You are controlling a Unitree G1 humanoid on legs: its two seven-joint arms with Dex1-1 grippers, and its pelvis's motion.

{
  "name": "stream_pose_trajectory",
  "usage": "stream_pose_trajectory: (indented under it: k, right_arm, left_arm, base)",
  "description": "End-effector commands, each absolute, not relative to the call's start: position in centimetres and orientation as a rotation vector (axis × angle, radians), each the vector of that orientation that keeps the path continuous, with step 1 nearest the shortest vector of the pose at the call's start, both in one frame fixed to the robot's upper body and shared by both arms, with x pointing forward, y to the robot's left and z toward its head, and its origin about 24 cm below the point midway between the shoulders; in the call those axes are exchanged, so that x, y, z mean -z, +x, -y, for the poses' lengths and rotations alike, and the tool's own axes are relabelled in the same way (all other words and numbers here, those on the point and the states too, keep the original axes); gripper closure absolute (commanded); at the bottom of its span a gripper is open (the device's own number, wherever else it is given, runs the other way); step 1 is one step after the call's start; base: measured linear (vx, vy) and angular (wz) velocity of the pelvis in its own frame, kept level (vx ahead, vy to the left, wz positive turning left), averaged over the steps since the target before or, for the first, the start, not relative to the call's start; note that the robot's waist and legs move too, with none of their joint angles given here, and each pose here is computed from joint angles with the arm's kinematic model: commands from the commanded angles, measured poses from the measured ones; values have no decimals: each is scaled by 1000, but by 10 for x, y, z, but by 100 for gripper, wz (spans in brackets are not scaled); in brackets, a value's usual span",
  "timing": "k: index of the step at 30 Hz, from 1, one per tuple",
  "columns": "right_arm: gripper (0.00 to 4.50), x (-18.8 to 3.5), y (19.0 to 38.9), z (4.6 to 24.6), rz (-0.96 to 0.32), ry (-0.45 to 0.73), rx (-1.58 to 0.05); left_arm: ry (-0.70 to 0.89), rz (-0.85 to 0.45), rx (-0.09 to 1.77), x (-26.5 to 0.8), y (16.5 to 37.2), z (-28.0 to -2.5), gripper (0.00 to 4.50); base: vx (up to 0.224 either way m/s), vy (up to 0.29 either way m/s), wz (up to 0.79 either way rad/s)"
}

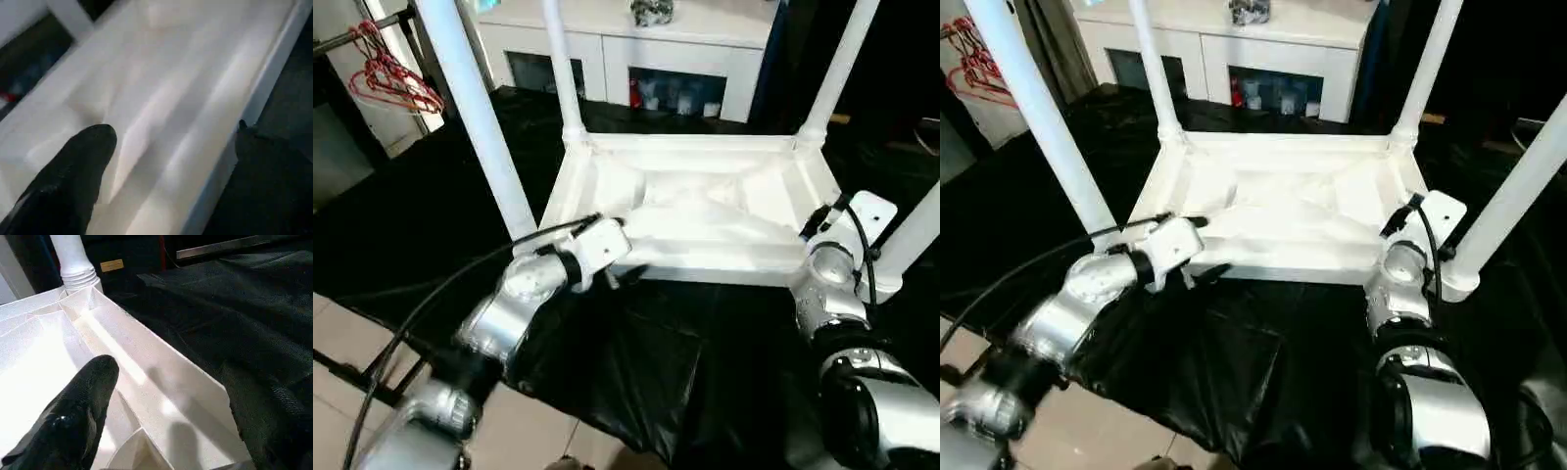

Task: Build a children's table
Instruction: Rotate table base

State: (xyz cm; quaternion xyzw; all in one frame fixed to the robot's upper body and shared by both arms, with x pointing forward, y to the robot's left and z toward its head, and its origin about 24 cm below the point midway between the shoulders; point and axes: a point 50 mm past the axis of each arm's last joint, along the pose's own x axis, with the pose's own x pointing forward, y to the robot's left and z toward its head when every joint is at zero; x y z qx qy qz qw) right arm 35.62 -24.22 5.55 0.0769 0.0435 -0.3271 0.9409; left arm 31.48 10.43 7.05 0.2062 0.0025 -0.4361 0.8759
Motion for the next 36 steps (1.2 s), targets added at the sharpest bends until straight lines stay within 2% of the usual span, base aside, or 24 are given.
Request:
stream_pose_trajectory:
  k: [1,8,11,13,16,18,19,20,23,27,30,36]
  right_arm:
    - [73,-58,354,245,-64,171,651]
    - [73,-69,356,214,66,171,238]
    - [73,-76,347,193,106,139,-78]
    - [73,-77,340,187,100,116,-197]
    - [73,-78,331,182,90,94,-316]
    - [73,-78,322,181,69,66,-420]
    - [73,-78,322,181,69,66,-420]
    - [73,-77,317,183,49,50,-467]
    - [73,-79,310,186,28,45,-509]
    - [73,-81,299,195,-19,37,-558]
    - [73,-78,282,205,-89,-5,-661]
    - [73,-72,270,217,-172,-47,-692]
  left_arm:
    - [333,18,910,-77,306,-117,2]
    - [155,-38,893,-74,267,-156,2]
    - [90,-124,889,-68,244,-182,2]
    - [76,-177,890,-65,232,-198,2]
    - [60,-217,864,-65,222,-221,2]
    - [25,-259,824,-64,215,-246,2]
    - [25,-259,824,-64,215,-246,2]
    - [9,-292,810,-65,209,-259,2]
    - [-20,-319,787,-69,204,-271,2]
    - [-13,-268,674,-81,215,-290,2]
    - [42,-141,496,-91,243,-298,2]
    - [-45,-56,499,-99,268,-283,2]
  base:
    - [0,0,0]
    - [0,0,0]
    - [0,0,0]
    - [0,0,0]
    - [0,0,0]
    - [0,0,0]
    - [0,0,0]
    - [0,0,0]
    - [0,0,0]
    - [0,0,0]
    - [0,0,0]
    - [0,0,0]
